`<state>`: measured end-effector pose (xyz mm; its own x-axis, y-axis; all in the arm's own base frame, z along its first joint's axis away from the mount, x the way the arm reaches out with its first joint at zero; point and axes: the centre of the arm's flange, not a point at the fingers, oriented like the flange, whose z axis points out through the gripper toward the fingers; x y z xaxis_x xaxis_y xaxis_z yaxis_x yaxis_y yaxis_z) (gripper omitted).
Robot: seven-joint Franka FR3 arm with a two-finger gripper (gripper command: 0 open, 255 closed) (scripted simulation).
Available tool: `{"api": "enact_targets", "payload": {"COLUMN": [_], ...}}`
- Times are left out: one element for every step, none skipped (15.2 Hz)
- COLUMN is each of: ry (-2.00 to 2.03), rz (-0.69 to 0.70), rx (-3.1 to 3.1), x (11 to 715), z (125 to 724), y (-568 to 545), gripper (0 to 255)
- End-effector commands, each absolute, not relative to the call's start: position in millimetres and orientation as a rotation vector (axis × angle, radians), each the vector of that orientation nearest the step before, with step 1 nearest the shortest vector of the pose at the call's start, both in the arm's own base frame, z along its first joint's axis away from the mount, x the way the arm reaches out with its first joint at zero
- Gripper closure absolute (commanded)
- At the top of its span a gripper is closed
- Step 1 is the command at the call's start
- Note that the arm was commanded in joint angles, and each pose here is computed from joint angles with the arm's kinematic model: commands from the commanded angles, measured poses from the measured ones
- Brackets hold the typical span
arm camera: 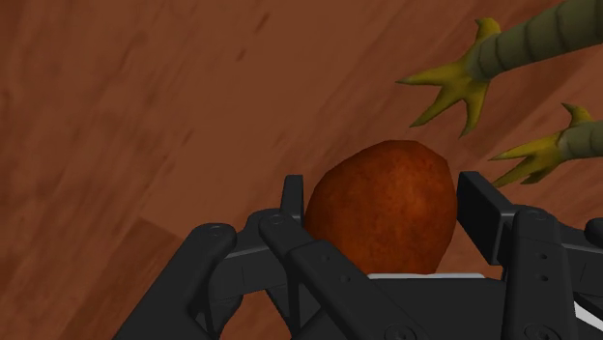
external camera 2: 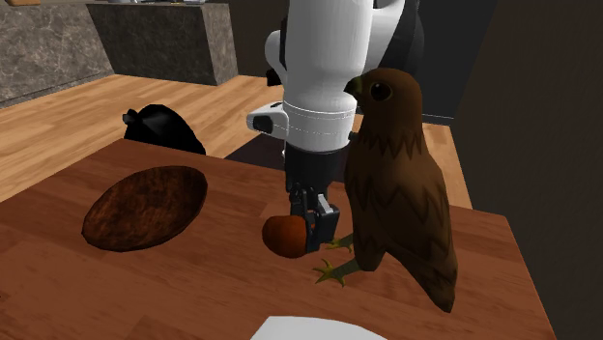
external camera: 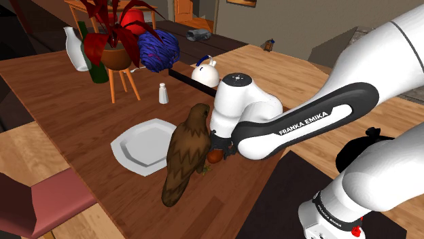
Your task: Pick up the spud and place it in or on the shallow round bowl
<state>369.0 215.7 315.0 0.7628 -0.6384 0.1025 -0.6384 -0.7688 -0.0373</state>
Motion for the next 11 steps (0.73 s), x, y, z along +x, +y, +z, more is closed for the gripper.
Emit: {"api": "enact_targets", "payload": {"ry": [1.068, 1.068, 1.068, 1.068, 1.068, 1.068, 1.068, 1.068, 1.068, 1.068, 1.068], "rz": [-0.172, -0.172, -0.172, -0.172, -0.172, -0.172, -0.172, -0.172, -0.172, -0.172, -0.172], "rx": [-2.949, -2.949, -2.949, -2.949, -2.949, -2.949, -2.949, -2.949, -2.949, -2.949, -2.949], "x": [369, 369, 369, 369, 369, 369, 369, 369, 369, 369, 369], "z": [323, 328, 334, 339, 344, 349, 355, 360, 365, 371, 376], "y": [216, 216, 216, 216, 216, 216, 216, 216, 216, 216, 216], "gripper": [255, 255, 255, 255, 255, 255, 255, 255, 255, 255, 255]}}
